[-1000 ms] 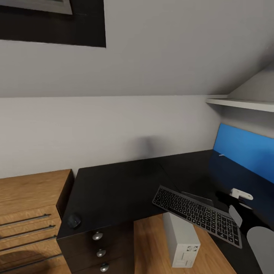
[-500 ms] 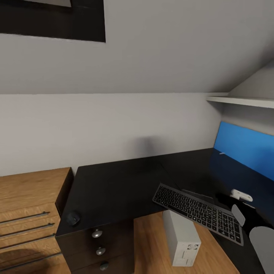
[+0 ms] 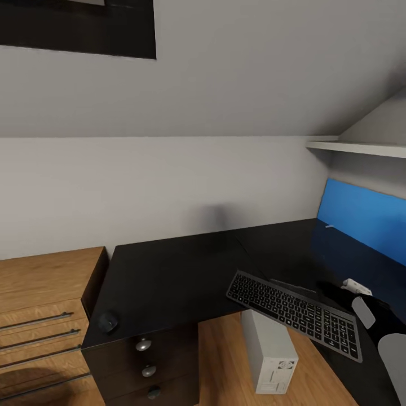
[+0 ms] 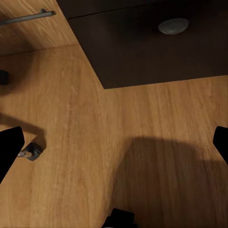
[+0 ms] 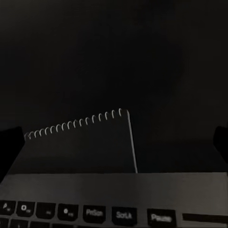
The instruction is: In the bedroom, organize the workspace by keeping the computer under the desk, ensuring the monitor is on the desk, placing the keyboard on the desk next to the monitor, placing the mouse on the desk next to the keyboard, moving the folder from the swivel chair onto the desk next to the mouse, stacking the notebook on top of the folder with the pen on top of the notebook, and positioning the swivel chair next to the desk.
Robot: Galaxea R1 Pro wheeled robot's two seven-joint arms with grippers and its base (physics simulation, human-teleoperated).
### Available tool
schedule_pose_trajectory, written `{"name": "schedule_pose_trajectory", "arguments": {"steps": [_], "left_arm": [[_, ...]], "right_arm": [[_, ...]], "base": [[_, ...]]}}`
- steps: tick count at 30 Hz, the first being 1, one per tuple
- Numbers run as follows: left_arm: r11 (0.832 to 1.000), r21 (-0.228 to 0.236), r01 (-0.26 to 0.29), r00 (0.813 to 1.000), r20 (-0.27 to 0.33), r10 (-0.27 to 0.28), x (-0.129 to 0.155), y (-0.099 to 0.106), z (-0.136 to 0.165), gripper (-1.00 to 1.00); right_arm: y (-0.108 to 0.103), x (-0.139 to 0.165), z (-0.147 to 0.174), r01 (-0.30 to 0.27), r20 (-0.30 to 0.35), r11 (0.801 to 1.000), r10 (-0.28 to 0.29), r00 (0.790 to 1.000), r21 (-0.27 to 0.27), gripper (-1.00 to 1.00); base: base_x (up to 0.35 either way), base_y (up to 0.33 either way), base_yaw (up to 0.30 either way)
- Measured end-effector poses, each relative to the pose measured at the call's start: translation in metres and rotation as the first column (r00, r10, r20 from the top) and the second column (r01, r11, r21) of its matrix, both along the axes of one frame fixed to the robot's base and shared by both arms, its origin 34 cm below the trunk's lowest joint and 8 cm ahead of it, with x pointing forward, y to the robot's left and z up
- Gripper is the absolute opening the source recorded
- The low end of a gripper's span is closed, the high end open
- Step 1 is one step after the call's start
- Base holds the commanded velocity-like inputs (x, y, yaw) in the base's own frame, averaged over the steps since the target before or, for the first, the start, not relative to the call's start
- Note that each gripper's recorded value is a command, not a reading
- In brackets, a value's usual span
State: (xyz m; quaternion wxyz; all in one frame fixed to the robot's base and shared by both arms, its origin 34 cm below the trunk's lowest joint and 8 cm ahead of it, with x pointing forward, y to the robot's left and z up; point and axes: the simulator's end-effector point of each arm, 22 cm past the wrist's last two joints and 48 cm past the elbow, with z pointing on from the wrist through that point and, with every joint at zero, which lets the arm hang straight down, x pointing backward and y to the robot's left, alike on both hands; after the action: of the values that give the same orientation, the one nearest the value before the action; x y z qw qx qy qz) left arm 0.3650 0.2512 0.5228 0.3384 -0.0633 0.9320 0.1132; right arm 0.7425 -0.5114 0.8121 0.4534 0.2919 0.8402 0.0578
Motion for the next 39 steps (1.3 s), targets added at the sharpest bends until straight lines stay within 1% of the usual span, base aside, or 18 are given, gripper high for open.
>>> {"name": "schedule_pose_trajectory", "arguments": {"steps": [7,11,13,14,16,17,21,27,34,39], "left_arm": [[1.000,-0.002,0.009,1.000,0.001,-0.009,0.001,-0.001,0.000,1.00],[1.000,-0.002,0.013,1.000,0.002,-0.013,0.001,-0.001,0.000,1.00],[1.000,-0.002,0.014,1.000,0.001,-0.014,0.000,-0.001,0.000,1.00],[1.000,-0.001,0.014,1.000,0.000,-0.014,0.000,-0.001,0.000,1.00],[1.000,-0.001,0.013,1.000,0.001,-0.013,0.001,-0.001,0.000,1.00],[1.000,-0.003,0.010,1.000,0.000,-0.010,0.000,-0.001,0.000,1.00],[1.000,-0.002,0.011,1.000,0.000,-0.011,0.000,-0.001,0.000,1.00],[1.000,-0.001,0.014,1.000,0.001,-0.014,0.000,-0.001,0.000,1.00],[1.000,-0.002,0.015,1.000,0.001,-0.015,0.001,-0.002,0.000,1.00],[1.000,-0.003,0.014,1.000,0.001,-0.014,0.001,-0.003,0.000,1.00]], "right_arm": [[0.003,-0.001,-0.002,-0.002,-0.010,1.000,0.002,1.000,0.022,1.00],[0.003,-0.004,-0.005,-0.001,-0.024,0.999,0.002,1.000,0.035,1.00],[0.000,-0.005,-0.004,0.009,-0.024,0.999,-0.008,1.000,0.042,1.00],[-0.006,-0.014,-0.009,0.040,-0.051,0.994,-0.035,0.998,0.098,1.00],[-0.010,-0.016,-0.010,0.046,-0.058,0.993,-0.040,0.997,0.107,1.00],[-0.017,-0.019,-0.008,0.059,-0.059,0.992,-0.053,0.997,0.114,1.00],[-0.022,-0.021,-0.007,0.069,-0.058,0.991,-0.062,0.996,0.116,1.00],[-0.022,-0.021,-0.007,0.070,-0.058,0.991,-0.063,0.996,0.116,1.00],[-0.023,-0.022,-0.008,0.072,-0.062,0.991,-0.066,0.996,0.115,1.00],[-0.029,-0.026,-0.012,0.100,-0.087,0.990,-0.092,0.992,0.099,1.00]], "base": [[0.001,0.000,0.000],[0.171,0.000,0.000],[0.143,0.000,0.000],[0.019,0.000,0.000],[0.007,0.000,0.000],[0.001,0.000,0.000],[0.003,0.000,0.000],[0.194,0.000,0.000],[0.042,0.000,0.000],[0.004,0.000,0.000]]}}
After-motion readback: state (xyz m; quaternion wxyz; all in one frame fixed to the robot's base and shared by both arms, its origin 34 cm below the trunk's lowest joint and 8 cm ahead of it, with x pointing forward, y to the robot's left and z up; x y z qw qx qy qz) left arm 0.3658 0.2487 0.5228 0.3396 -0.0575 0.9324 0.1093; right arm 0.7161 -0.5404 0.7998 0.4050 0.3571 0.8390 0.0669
